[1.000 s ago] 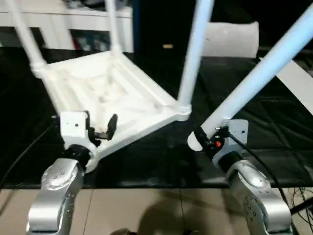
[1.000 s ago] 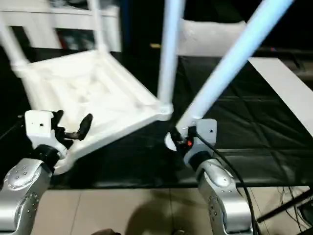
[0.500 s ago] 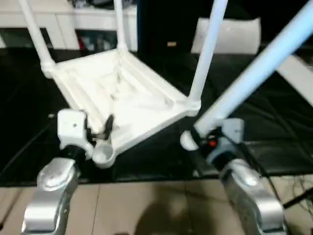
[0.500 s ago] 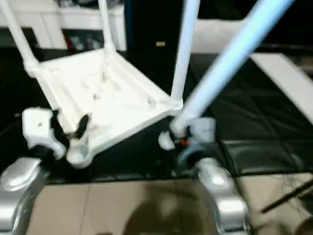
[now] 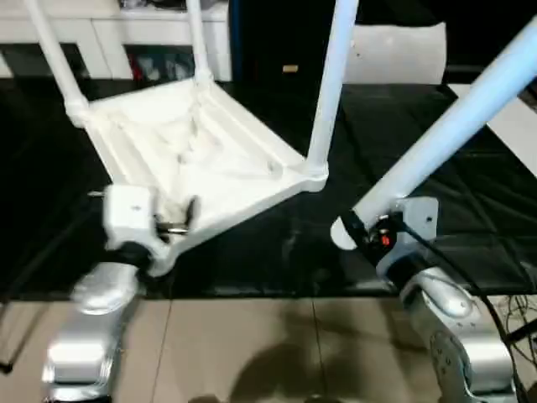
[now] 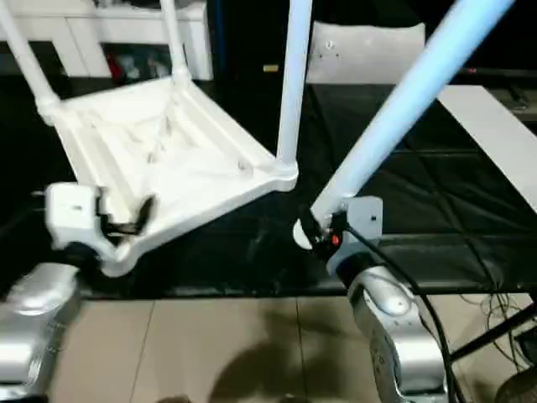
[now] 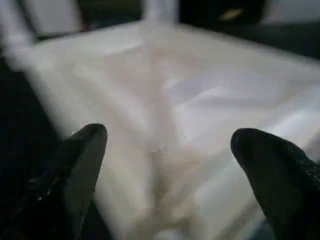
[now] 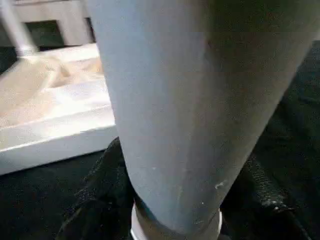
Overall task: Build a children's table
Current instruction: Rotate table base
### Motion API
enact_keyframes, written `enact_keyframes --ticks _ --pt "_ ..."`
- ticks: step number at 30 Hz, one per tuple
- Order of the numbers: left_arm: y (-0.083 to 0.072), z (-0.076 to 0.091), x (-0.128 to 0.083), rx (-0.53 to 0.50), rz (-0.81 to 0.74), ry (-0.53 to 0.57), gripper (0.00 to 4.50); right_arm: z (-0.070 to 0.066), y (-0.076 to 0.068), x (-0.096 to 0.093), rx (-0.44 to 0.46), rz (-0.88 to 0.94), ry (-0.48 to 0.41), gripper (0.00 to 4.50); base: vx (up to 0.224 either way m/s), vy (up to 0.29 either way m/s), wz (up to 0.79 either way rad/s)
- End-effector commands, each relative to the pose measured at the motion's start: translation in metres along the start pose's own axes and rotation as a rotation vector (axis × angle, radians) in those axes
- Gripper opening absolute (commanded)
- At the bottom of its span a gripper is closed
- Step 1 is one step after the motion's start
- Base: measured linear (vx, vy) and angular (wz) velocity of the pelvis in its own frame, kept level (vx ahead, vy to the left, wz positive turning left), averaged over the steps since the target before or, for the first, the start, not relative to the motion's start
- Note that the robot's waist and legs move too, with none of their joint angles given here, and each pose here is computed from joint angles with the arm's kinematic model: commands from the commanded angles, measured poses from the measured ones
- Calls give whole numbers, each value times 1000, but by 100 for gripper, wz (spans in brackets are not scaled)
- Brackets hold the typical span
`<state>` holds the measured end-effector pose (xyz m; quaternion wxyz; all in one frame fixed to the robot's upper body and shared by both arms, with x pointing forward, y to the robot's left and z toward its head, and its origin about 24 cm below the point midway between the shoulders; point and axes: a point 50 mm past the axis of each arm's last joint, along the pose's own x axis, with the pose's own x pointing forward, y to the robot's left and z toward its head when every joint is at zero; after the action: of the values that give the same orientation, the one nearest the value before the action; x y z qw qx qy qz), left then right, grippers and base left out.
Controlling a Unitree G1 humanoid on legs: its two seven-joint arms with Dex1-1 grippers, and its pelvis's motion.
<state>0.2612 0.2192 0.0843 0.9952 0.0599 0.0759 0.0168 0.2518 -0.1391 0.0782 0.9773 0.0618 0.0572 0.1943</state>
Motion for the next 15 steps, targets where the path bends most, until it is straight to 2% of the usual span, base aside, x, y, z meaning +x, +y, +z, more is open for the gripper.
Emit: enact_keyframes --ticks 1,2,5,7,12,15 --pt "7 4 2 17 42 -4 450 5 4 3 1 37 -15 189 0 0 0" --pt "20 4 5 78 115 13 450 6 5 4 6 47 -18 189 0 0 0" --pt "34 3 8 129 182 45 450 8 4 5 -14 37 -36 189 0 0 0" --pt "45 1 13 147 236 80 450 4 5 6 -55 54 3 189 0 0 0" --pt "53 -9 22 276 229 184 450 3 5 8 -90 51 19 189 0 0 0" --pt "48 -14 22 305 164 231 450 3 4 8 -98 52 13 189 0 0 0"
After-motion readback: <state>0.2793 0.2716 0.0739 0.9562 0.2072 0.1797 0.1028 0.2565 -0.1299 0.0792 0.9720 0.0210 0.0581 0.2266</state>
